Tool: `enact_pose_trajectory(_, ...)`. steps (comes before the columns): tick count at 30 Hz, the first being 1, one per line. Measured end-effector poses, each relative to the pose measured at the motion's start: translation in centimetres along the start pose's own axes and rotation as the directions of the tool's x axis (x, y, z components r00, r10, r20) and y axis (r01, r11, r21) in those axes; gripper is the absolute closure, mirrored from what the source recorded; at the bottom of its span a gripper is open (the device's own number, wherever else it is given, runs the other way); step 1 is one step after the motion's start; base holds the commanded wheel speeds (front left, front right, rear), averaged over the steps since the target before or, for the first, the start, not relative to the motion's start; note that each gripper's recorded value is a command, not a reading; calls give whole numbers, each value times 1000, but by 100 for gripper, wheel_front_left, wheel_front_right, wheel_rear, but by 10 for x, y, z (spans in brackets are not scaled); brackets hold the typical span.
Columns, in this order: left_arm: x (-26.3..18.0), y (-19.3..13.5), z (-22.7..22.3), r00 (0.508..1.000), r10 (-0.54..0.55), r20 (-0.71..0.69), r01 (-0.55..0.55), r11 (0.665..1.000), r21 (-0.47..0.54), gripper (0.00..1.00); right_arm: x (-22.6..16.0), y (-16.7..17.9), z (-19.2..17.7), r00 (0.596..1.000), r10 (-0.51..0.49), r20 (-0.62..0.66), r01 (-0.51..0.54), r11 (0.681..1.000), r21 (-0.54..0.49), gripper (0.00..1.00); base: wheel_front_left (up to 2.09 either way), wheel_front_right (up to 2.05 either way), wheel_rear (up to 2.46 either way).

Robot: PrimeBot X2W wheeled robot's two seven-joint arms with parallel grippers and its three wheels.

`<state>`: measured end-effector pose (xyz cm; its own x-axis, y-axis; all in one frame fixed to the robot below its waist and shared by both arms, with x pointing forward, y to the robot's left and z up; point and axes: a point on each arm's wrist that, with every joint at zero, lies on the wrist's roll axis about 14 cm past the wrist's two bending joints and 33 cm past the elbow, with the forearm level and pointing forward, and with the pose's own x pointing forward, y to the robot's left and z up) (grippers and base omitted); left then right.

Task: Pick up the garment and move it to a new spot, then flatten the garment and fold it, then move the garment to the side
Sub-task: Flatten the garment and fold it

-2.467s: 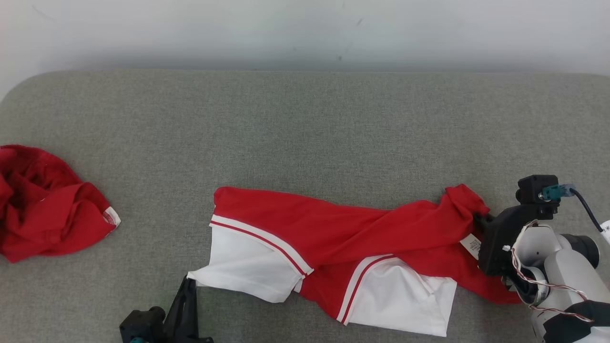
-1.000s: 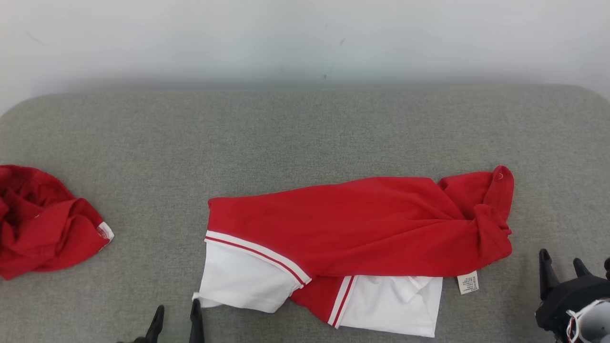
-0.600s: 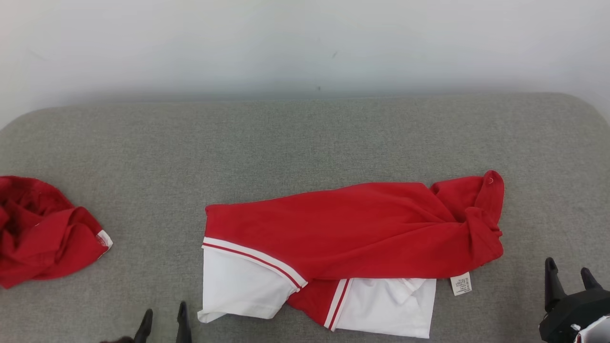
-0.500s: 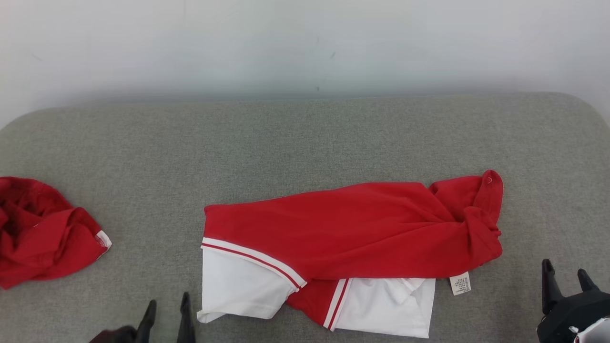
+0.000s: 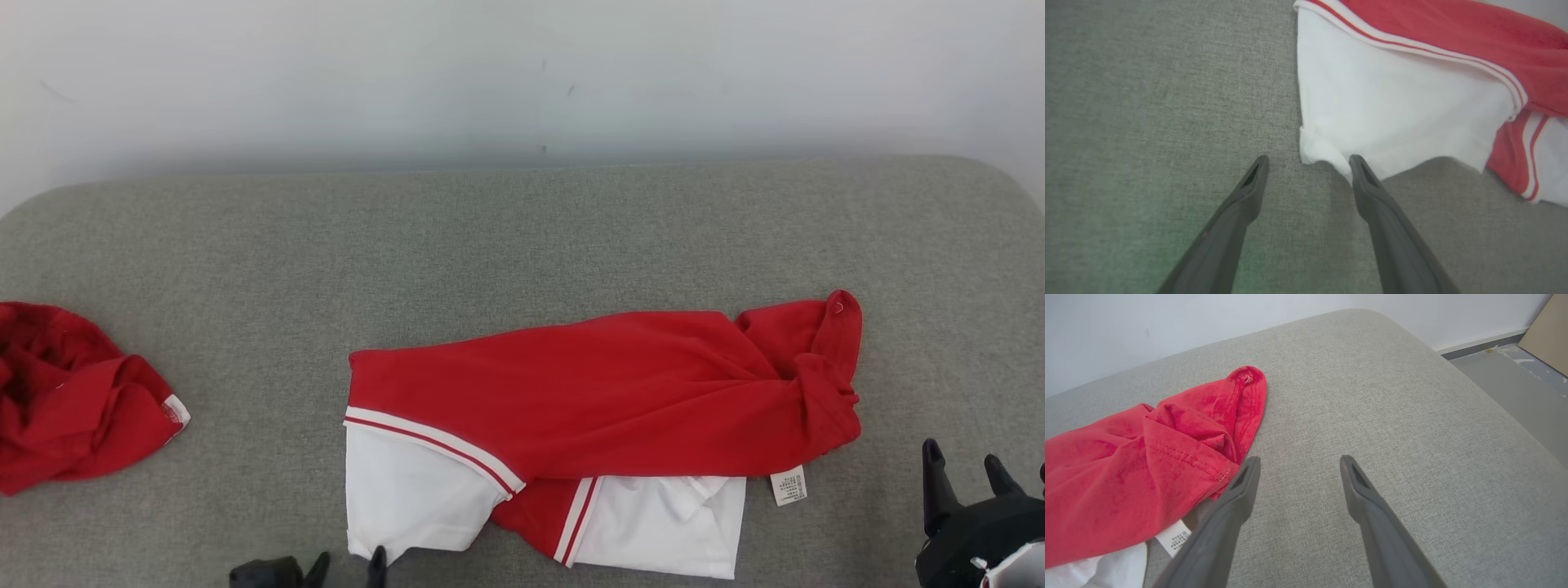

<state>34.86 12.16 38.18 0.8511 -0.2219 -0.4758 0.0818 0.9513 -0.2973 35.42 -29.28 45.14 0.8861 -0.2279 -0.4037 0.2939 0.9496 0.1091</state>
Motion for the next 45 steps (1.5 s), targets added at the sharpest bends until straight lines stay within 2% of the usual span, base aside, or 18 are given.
enact_pose_trajectory(8,-8,33,7,991,133,15,-133,990,35,0,-5,1,0,1000,6,-3,-6,1000,-2,0,0,0,0)
enact_pose_trajectory(16,-7,22,4,995,97,-3,-97,994,54,0,-6,6,-3,1000,24,-11,-24,1000,2,0,0,0,0)
enact_pose_trajectory(21,-5,27,7,991,130,17,-130,991,12,0,-6,8,-5,999,31,-16,-31,1000,3,0,0,0,0)
enact_pose_trajectory(22,-5,28,6,991,135,15,-135,991,4,7,-7,8,-6,999,30,-16,-30,1000,6,0,0,0,0)
enact_pose_trajectory(23,-5,29,5,990,138,15,-138,990,2,48,-7,7,-6,999,29,-17,-29,1000,8,0,0,0,0)
enact_pose_trajectory(24,-5,30,4,990,140,12,-140,990,3,61,-7,7,-7,999,27,-19,-27,1000,9,0,0,0,0)
enact_pose_trajectory(25,-5,31,3,990,140,11,-140,990,6,96,-7,6,-9,999,26,-23,-26,1000,9,0,0,0,0)
enact_pose_trajectory(26,-4,29,2,991,131,6,-131,991,11,100,-7,5,-9,999,24,-24,-24,1000,10,0,0,0,0)
enact_pose_trajectory(31,0,24,6,994,107,19,-107,994,19,100,-6,6,-10,999,26,-26,-26,1000,13,0,0,0,0)
enact_pose_trajectory(34,2,23,22,988,120,92,-109,986,-125,100,-5,8,-10,999,31,-28,-30,999,14,0,0,0,0)
enact_pose_trajectory(38,-3,36,44,961,184,207,-101,929,-356,100,-4,8,-10,999,31,-25,-30,999,18,0,0,0,0)
enact_pose_trajectory(41,-7,42,38,959,200,198,-103,904,-415,100,-4,6,-9,999,25,-23,-25,999,22,0,0,0,0)
enact_pose_trajectory(45,-5,32,28,973,165,164,-85,909,-407,100,0,10,-5,999,31,-18,-31,999,6,0,0,0,0)
